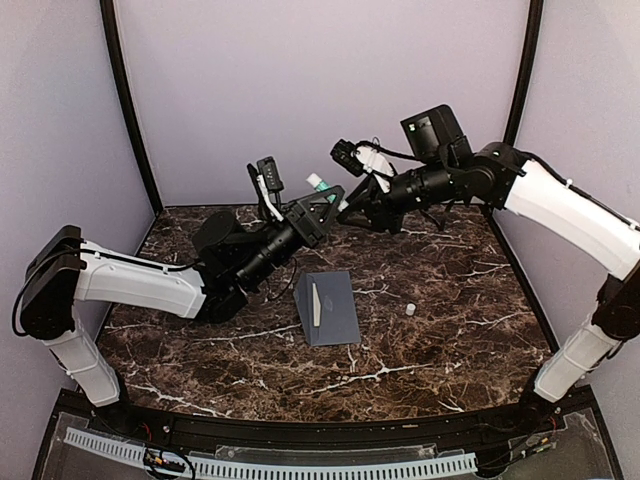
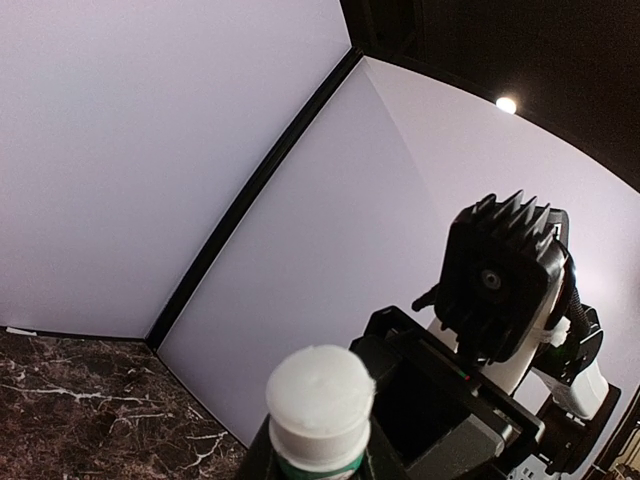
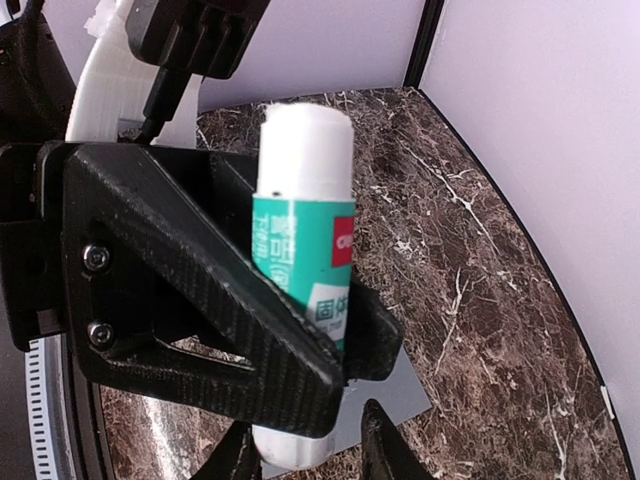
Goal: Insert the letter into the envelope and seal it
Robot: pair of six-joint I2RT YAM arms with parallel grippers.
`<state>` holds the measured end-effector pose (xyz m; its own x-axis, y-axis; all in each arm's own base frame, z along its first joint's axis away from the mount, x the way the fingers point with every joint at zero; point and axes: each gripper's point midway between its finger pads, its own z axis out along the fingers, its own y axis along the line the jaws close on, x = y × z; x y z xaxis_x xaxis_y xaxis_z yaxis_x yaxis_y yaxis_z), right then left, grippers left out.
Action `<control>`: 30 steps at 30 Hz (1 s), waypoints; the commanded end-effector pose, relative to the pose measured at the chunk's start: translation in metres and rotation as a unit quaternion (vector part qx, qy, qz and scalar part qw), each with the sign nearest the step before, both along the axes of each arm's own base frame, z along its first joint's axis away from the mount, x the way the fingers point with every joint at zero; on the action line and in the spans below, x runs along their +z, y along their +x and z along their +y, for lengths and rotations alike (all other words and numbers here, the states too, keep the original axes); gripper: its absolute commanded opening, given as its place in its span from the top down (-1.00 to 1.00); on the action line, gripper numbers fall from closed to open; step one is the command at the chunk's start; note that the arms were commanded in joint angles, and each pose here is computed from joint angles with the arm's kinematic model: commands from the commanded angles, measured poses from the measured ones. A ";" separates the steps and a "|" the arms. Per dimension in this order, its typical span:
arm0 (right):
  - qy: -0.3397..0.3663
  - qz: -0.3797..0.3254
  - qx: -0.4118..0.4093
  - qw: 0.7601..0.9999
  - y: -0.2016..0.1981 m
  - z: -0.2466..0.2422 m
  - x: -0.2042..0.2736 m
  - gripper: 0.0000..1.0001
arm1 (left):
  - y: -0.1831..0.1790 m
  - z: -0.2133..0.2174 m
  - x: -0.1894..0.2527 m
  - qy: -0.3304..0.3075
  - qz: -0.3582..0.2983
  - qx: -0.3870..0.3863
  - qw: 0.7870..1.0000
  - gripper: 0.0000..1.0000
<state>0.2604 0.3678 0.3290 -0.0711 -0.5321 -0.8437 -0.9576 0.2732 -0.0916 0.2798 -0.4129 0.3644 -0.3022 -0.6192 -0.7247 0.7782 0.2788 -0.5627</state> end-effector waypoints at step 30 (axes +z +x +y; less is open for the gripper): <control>0.026 0.063 -0.008 0.998 0.013 -0.012 -0.009 0.95 | -0.007 0.019 -0.043 0.132 0.006 0.034 0.991 -0.04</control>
